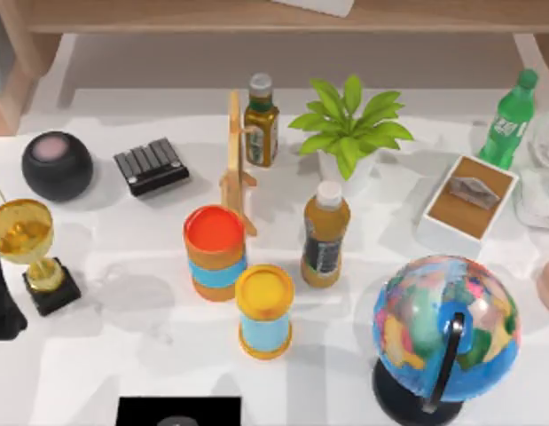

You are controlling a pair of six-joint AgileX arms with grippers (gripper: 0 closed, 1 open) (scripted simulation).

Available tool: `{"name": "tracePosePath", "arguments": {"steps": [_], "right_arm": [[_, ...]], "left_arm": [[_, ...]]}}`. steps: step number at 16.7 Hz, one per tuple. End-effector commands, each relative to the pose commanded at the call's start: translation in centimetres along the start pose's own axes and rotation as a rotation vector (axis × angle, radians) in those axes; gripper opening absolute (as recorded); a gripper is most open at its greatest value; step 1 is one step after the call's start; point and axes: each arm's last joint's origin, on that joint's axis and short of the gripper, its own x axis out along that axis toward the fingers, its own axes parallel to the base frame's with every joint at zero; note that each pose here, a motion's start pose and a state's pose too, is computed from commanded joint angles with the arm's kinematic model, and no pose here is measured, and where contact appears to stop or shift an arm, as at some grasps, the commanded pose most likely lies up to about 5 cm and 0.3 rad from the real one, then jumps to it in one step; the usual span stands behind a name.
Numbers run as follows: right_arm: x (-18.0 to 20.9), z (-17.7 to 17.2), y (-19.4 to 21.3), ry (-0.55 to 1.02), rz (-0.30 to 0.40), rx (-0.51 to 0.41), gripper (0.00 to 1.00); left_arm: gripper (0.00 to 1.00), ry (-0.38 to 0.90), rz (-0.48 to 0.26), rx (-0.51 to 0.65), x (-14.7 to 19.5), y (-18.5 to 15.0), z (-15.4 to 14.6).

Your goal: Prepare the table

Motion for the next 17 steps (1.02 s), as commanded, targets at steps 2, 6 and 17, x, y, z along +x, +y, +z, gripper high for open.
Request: {"name": "tracePosePath", "arguments": {"steps": [2, 6, 17], "right_arm": [[0.1, -0.9, -1.4, 0.044, -0.03, 0.034, 1.0], [0.2, -1.2, -1.9, 0.062, -0.04, 0.045, 1.0], [2.7, -1.4, -2.0, 0.062, -0.04, 0.045, 1.0]], "left_arm": [[1.0, 0.0, 0.0, 0.0, 0.0, 0.0, 0.0], [1.0, 0.0, 0.0, 0.0, 0.0, 0.0, 0.0], [1.0, 0.0, 0.0, 0.0, 0.0, 0.0, 0.0]]}}
